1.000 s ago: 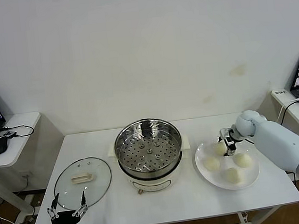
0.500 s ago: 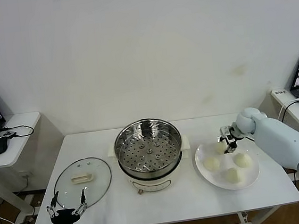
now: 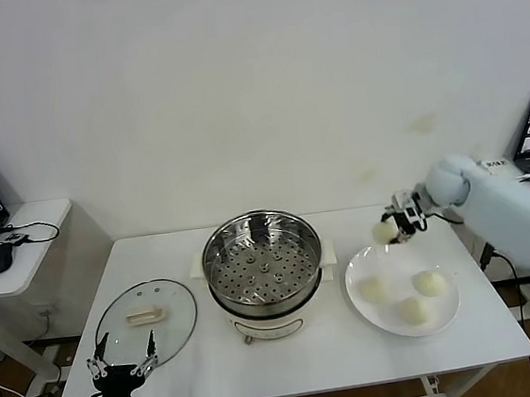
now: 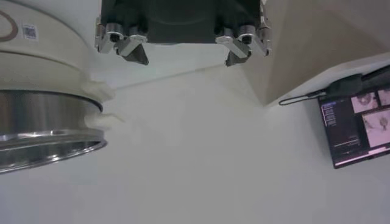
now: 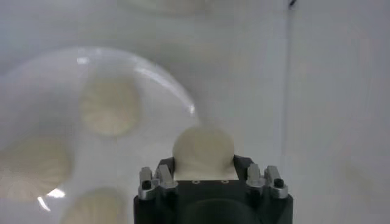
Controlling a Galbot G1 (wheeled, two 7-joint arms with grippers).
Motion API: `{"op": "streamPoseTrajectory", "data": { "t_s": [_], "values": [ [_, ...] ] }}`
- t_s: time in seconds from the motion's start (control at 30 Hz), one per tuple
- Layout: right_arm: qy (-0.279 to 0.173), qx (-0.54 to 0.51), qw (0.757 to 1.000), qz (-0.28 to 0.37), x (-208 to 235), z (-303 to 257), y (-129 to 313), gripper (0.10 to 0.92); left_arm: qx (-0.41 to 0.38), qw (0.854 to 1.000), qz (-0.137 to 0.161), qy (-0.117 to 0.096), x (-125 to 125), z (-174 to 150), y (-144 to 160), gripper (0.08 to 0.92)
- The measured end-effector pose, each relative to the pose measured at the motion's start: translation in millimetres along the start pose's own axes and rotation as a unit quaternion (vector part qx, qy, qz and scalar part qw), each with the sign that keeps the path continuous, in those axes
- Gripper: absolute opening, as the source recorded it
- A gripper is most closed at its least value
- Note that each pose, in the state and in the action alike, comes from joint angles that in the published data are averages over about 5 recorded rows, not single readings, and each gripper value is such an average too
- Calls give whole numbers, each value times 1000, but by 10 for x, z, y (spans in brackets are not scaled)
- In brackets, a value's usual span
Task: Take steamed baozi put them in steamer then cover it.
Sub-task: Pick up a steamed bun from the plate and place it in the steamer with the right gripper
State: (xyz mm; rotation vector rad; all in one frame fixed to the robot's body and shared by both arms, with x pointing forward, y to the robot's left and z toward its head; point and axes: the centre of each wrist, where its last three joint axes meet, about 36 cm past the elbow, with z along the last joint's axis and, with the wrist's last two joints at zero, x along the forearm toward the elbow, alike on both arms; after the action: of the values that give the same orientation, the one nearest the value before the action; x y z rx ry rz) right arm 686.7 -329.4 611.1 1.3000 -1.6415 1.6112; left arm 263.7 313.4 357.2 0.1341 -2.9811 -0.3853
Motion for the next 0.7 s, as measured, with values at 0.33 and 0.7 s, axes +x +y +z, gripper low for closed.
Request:
{"op": "streamPoseTrajectory", "data": {
  "t_s": [0.33, 0.7],
  "values": [
    [-59, 94, 993, 33, 245, -945, -572, 619, 1, 1000, -3, -3, -8, -10, 10, 823],
    [-99, 247, 964, 5, -251, -2046, -742, 619, 3, 1000, -12, -6, -14, -17, 93, 823]
  ]
}}
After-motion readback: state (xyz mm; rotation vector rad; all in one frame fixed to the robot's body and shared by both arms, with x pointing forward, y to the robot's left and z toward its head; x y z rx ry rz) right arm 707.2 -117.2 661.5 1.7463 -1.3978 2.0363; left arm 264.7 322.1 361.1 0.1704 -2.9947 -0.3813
